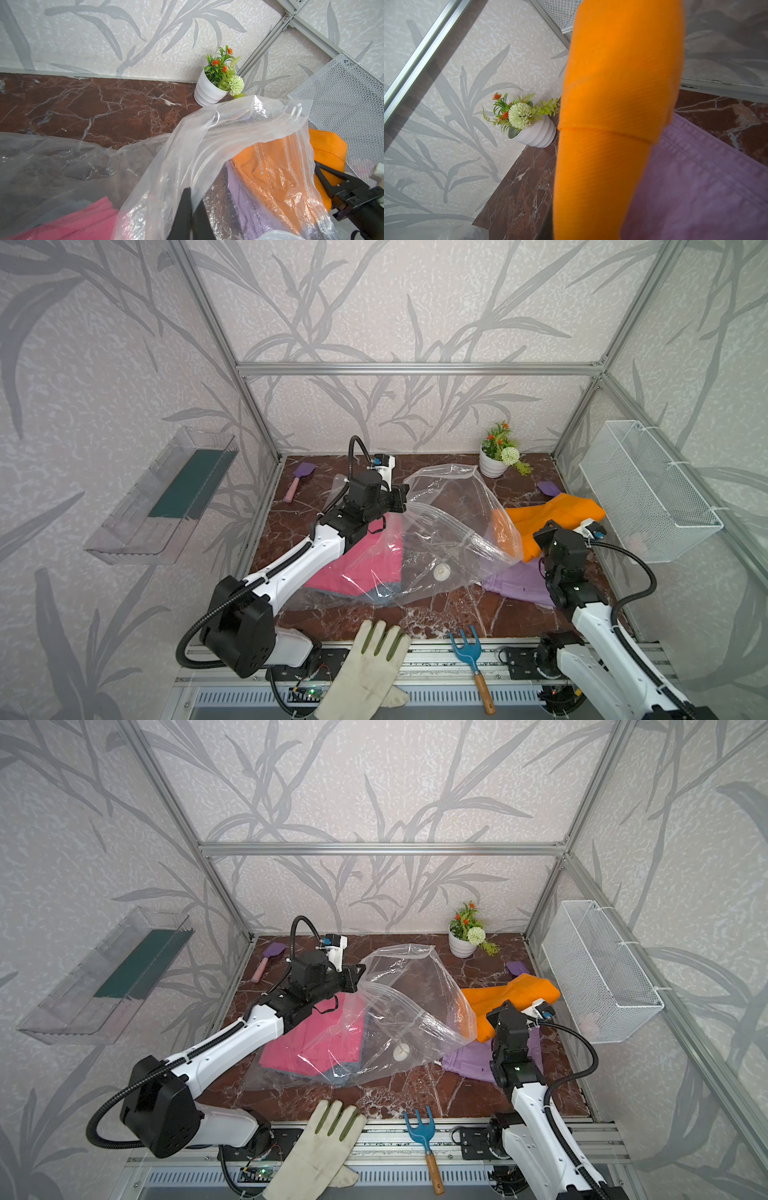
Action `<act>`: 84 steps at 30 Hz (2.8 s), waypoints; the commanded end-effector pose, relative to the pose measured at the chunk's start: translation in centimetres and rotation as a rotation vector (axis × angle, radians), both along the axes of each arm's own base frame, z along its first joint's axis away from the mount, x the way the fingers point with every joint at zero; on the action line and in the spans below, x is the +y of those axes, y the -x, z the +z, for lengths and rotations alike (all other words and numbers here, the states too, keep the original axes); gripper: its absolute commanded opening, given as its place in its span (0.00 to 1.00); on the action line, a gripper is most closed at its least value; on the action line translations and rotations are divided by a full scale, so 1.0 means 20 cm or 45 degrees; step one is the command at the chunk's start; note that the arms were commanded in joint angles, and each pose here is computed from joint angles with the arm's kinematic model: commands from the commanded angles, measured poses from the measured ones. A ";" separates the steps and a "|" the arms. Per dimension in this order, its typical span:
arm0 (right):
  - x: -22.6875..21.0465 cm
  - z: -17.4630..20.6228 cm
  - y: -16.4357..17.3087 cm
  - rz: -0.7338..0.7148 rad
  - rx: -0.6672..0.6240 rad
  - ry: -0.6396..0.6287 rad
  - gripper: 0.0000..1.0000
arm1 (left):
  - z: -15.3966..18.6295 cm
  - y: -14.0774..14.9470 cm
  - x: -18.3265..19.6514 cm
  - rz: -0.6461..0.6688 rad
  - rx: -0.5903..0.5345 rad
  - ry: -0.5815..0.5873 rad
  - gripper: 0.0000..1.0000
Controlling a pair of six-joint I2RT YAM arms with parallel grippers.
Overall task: Take the trousers out of the vacuum bag
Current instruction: Place the trousers at the center of the board, then move the trousers to the center of the board.
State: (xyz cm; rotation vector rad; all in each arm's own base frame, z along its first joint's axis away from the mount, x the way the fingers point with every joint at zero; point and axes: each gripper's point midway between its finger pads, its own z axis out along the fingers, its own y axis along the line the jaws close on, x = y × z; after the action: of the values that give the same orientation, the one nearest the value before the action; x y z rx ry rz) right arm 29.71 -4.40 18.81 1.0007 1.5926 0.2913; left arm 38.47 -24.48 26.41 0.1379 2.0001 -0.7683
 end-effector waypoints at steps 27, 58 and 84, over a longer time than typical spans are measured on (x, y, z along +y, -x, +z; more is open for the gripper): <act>0.03 -0.31 0.59 0.060 0.369 -0.141 0.88 | -0.02 -0.06 -0.03 -0.003 0.009 0.029 0.00; 0.20 -0.63 0.33 0.204 0.543 -0.299 0.49 | 0.01 -0.05 0.01 0.028 -0.015 0.020 0.00; 0.36 -0.73 0.01 0.378 0.605 -0.354 0.49 | 0.03 -0.05 0.02 0.036 -0.014 0.006 0.00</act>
State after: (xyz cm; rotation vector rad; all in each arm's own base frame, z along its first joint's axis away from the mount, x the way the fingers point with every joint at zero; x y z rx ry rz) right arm 30.52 1.18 5.85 1.1036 2.0792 0.4631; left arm 39.18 -24.81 24.52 0.1251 2.0426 -0.7705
